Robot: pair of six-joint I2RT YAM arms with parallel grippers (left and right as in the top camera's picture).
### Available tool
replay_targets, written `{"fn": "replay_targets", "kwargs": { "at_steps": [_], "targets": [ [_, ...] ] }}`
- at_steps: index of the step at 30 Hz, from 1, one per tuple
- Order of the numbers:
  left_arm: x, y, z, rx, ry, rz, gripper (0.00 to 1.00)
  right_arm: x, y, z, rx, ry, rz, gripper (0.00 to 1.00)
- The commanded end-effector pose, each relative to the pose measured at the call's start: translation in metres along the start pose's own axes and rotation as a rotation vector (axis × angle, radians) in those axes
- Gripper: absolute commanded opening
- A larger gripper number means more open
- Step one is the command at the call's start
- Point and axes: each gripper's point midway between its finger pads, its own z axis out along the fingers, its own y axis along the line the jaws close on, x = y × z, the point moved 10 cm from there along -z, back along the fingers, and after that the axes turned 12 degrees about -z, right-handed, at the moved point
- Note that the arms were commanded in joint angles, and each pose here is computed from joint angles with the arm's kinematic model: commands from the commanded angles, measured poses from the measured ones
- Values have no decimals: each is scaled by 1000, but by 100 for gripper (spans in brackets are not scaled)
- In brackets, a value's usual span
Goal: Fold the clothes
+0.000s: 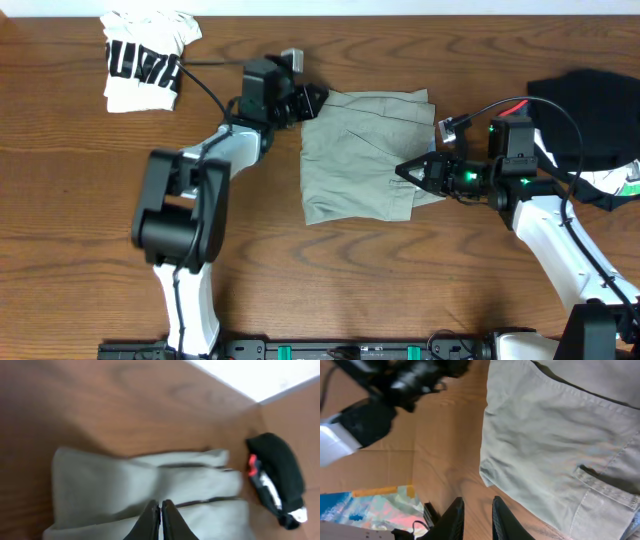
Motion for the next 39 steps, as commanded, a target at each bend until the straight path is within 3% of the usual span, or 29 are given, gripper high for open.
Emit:
{"fn": "replay_targets", "kwargs": {
  "at_steps": [1,6,7,13,15,18,19,22,24,27,29,32,35,39],
  "targets": [
    [6,18,15,-28,15,-62,11,-2,10,1,-17,4,-51,18],
    [16,35,22,-58,50,-92,17,-2,10,2,-19,7,-53,18],
    [16,33,22,-46,56,-90,25,-2,10,2,-19,7,-53,18],
    [-1,-13,6,222,139,6,27,2,9,2,-13,23,-38,18],
    [-10,-37,-9,289,143,48,32,3,9,2,-12,29,-30,18],
    [-21,-72,-36,355,135,99,47,4,8,2,-4,34,-31,20],
    [-24,-86,-50,382,143,115,57,5,7,2,6,37,-26,22],
    [-28,-107,-81,398,170,103,83,7,3,2,61,41,-10,41],
    [-27,-109,-102,368,204,50,93,9,-1,1,117,45,8,54],
    [-19,-100,-127,281,260,-12,96,12,-8,0,209,46,28,76],
    [-8,-93,-139,230,303,3,96,13,-12,-1,264,46,37,99],
    [9,-74,-153,73,358,14,96,13,-19,-3,356,34,39,99],
    [29,-54,-162,-177,426,-1,96,14,-24,-5,423,32,45,99],
    [53,-45,-161,-216,528,15,96,15,-27,-6,461,29,46,99]
  ]
}}
